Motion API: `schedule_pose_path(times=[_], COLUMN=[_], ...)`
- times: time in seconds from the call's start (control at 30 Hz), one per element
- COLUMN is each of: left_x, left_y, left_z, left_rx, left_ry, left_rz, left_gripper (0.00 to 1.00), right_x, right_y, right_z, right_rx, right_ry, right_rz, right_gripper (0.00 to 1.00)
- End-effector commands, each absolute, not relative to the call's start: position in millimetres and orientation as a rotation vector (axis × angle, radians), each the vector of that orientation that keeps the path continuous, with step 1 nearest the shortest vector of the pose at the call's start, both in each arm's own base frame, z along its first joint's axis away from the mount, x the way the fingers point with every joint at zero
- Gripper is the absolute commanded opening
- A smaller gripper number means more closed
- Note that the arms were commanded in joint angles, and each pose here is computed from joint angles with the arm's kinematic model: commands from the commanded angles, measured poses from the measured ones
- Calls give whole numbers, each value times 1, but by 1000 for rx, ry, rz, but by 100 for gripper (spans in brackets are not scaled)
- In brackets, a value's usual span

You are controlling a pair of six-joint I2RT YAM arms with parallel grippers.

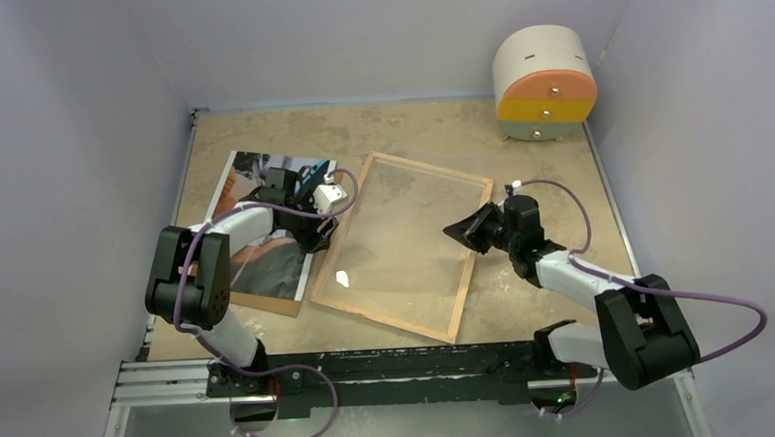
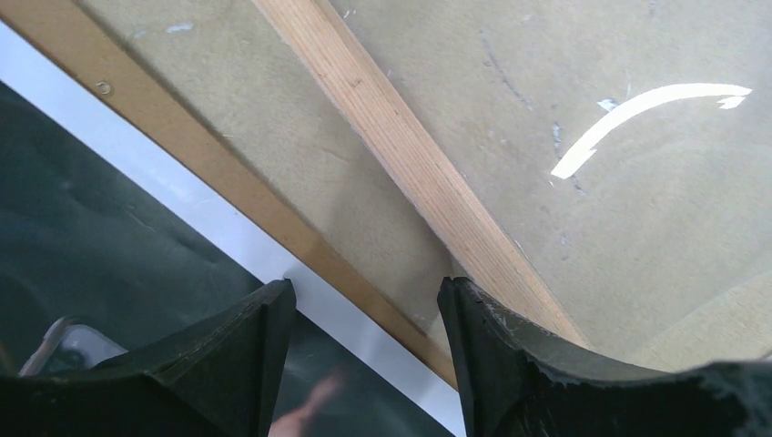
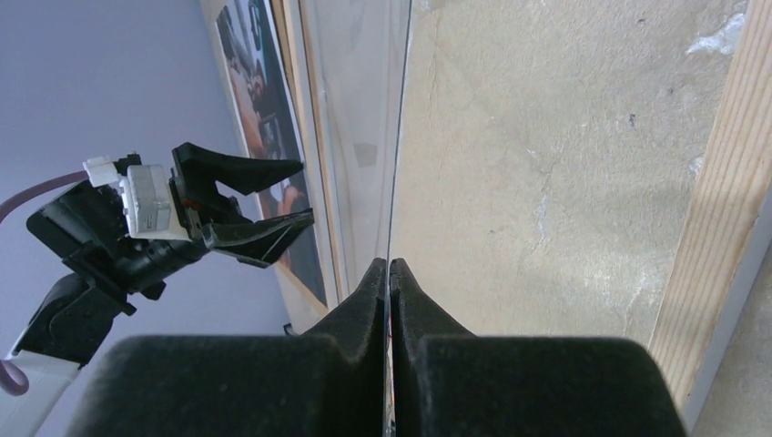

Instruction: Put the photo into the frame

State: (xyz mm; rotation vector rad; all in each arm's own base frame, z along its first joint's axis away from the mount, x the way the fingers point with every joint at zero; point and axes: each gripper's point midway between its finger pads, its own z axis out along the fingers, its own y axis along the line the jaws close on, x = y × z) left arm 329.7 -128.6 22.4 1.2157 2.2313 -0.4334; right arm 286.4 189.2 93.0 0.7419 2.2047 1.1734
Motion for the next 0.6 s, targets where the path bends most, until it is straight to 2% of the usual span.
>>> schedule_pose_path(times=[0.0, 0.57], left_x=[297, 298], left_y=[-147, -147], left_z=[28, 25], left_rx=[1280, 1292], left_ry=[2222, 2217], left_rz=[-628, -613], left_gripper=[63, 61], right_x=[290, 319], right_y=[198, 226], right_z=[116, 155], right_rx=[624, 450], right_ry=[2201, 2199], right_rz=[1259, 1399], right_gripper=[0, 0])
